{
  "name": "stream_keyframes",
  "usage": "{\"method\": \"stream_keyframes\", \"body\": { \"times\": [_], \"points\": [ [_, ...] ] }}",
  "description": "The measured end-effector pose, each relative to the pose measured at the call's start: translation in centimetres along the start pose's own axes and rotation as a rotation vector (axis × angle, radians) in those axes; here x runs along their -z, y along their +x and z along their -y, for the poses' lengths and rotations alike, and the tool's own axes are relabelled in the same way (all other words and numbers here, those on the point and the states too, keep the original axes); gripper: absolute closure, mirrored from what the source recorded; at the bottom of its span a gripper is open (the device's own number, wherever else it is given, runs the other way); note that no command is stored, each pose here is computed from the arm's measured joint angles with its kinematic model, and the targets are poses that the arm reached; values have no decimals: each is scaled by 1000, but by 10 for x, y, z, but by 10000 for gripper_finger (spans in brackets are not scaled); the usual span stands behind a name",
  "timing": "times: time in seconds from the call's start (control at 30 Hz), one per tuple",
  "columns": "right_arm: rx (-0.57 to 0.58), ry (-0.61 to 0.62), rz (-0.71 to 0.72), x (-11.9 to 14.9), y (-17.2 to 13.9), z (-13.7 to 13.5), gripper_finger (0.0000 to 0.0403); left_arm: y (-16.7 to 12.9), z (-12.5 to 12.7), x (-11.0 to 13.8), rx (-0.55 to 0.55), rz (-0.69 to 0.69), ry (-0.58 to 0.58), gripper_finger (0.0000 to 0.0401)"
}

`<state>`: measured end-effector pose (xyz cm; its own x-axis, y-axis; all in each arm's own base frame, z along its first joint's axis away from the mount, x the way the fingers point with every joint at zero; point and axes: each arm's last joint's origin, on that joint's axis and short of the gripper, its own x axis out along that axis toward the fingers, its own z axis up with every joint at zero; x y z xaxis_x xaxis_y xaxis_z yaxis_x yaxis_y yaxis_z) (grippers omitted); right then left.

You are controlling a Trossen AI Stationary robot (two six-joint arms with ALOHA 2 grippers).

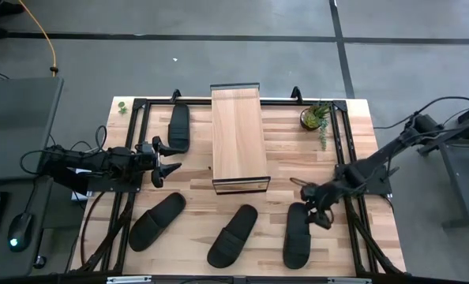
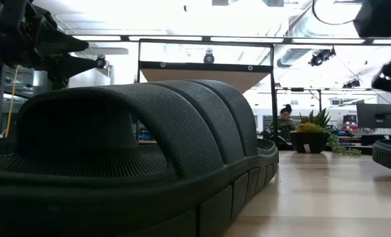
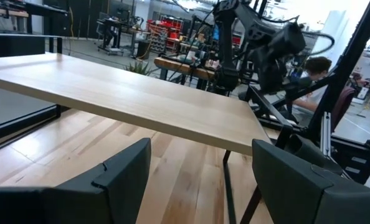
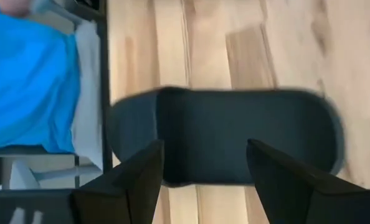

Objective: Pick and place slides into the shelf
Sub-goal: Put the bottom right slipper on the shelf

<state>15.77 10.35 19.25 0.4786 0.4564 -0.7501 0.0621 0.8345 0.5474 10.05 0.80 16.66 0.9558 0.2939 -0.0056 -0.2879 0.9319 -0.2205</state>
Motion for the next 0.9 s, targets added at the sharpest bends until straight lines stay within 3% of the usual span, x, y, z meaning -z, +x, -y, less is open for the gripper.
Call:
{"method": "stream_keyframes", "body": {
  "times": [0.17,0.4,0.7,0.9],
  "points": [
    [-3,42,-109,6,20,-3,182,0,0,0,0,0,0,139],
    [-133,45,-94,2,34,-17,182,0,0,0,1,0,1,139],
    [-85,51,-117,7,52,-16,182,0,0,0,1,0,2,139],
    [-127,61,-128,8,68,-20,182,0,0,0,1,-1,2,139]
  ]
}}
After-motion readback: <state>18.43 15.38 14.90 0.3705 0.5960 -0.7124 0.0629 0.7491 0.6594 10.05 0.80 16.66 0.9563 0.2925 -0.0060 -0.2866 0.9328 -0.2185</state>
